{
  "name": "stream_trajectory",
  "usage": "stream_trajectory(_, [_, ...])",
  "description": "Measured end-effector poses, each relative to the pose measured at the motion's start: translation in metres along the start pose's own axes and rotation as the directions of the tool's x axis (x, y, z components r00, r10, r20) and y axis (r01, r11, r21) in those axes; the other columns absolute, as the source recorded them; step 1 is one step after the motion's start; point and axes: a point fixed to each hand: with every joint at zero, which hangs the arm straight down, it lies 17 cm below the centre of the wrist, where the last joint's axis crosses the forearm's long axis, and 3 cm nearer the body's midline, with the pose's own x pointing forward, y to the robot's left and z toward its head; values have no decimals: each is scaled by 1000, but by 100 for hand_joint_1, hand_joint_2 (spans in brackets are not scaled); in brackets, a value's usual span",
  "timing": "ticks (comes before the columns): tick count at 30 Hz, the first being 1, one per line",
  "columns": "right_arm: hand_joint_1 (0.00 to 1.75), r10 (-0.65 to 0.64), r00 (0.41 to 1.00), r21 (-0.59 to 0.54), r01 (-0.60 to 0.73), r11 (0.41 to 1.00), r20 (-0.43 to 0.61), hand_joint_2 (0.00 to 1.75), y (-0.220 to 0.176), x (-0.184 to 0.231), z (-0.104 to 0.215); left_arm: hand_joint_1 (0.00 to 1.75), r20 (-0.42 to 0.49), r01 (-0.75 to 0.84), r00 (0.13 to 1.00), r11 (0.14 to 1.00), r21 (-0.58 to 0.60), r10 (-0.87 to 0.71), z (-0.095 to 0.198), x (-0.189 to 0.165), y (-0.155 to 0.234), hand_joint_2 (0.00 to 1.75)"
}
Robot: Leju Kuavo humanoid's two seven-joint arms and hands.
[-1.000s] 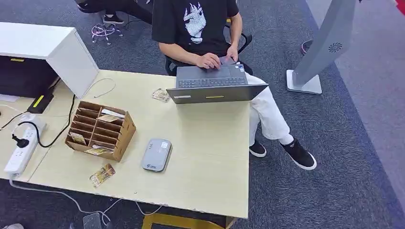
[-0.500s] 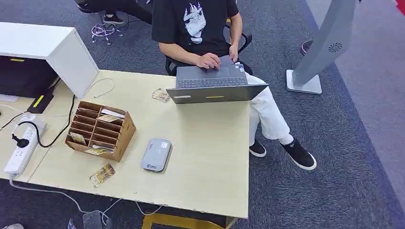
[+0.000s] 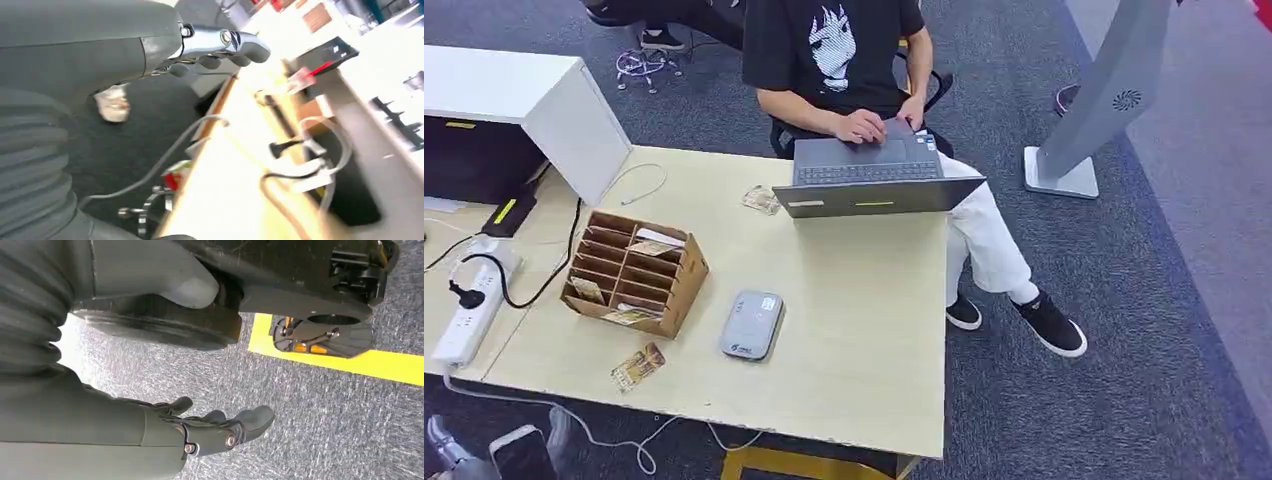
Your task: Pass the card to the sensor for recognition and then transmit it.
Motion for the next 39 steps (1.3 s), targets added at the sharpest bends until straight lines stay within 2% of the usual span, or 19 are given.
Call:
stream_trajectory(9, [0,2,1000,-5,-2,1000,-1,175,0,0,0,0,128,-105,987,993,51,98,-15,61,21,175])
stream_trajectory(16, [0,26,1000,-6,-26,1000,-4,175,0,0,0,0,295,-214,937,974,71,185,-24,139,39,175])
stream_trajectory(22, [0,32,999,-4,-33,999,-4,175,0,0,0,0,358,-247,911,966,74,205,-25,167,47,175])
stream_trajectory(26, [0,56,998,7,-56,998,2,175,3,1,1,0,480,-233,858,971,51,181,-22,211,46,175])
stream_trajectory(31, [0,85,996,23,-85,996,7,175,6,3,1,0,656,-213,744,975,57,124,-31,272,30,175])
stream_trajectory(34, [0,103,995,31,-103,994,11,175,7,3,2,0,709,-221,697,973,71,107,-38,294,26,175])
stream_trajectory(39, [0,134,991,53,-135,989,13,175,11,4,2,0,792,-97,610,992,79,-3,-52,322,-31,175])
